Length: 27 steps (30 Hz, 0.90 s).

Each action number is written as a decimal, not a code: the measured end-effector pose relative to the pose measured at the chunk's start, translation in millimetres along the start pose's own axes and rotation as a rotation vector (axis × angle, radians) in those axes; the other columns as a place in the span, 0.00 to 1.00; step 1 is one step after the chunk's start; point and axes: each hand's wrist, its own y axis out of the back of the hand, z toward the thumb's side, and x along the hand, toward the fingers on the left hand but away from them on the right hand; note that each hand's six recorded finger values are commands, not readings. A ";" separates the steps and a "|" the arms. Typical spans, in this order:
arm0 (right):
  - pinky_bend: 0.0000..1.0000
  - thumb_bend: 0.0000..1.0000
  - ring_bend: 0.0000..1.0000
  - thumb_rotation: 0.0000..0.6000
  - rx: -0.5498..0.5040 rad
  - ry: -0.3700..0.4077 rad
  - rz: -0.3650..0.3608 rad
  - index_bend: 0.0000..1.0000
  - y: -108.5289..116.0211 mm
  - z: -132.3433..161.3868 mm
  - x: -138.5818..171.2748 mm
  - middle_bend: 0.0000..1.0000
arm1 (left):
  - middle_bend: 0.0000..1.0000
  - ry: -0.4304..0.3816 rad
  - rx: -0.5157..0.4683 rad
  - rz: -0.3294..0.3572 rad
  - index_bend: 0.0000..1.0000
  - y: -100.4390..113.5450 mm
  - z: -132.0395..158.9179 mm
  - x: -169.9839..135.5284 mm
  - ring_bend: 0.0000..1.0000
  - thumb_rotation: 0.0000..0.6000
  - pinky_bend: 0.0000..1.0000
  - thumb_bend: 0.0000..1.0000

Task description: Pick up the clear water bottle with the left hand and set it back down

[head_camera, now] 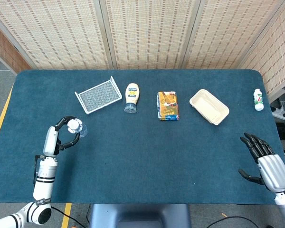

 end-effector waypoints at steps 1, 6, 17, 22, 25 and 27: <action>0.12 0.13 0.00 1.00 0.000 0.000 0.002 0.00 -0.3 0.2 -0.1 0.00 | 0.73 0.030 -0.115 -0.010 0.68 -3.2 2.7 -0.3 0.62 1.00 0.58 0.69; 0.12 0.13 0.00 1.00 0.003 -0.001 0.016 0.00 -1.8 0.5 0.4 0.00 | 0.73 0.071 -0.334 -0.024 0.71 -13.2 11.5 -3.0 0.62 1.00 0.58 0.70; 0.12 0.13 0.00 1.00 0.008 -0.007 0.025 0.00 -2.7 0.4 0.7 0.00 | 0.73 -0.013 0.607 0.052 0.72 33.4 -29.2 2.4 0.62 1.00 0.58 0.70; 0.12 0.13 0.00 1.00 0.010 -0.008 0.032 0.00 -3.6 0.2 0.2 0.00 | 0.73 -0.030 1.121 0.106 0.73 73.0 -48.8 5.2 0.62 1.00 0.58 0.70; 0.12 0.13 0.00 1.00 0.010 -0.008 0.032 0.00 -3.7 0.4 0.2 0.00 | 0.73 -0.032 1.203 0.115 0.73 77.1 -52.3 4.4 0.62 1.00 0.58 0.70; 0.12 0.13 0.00 1.00 0.010 -0.008 0.033 0.00 -3.7 0.6 0.4 0.00 | 0.73 -0.028 1.150 0.108 0.73 71.4 -52.5 3.3 0.62 1.00 0.58 0.70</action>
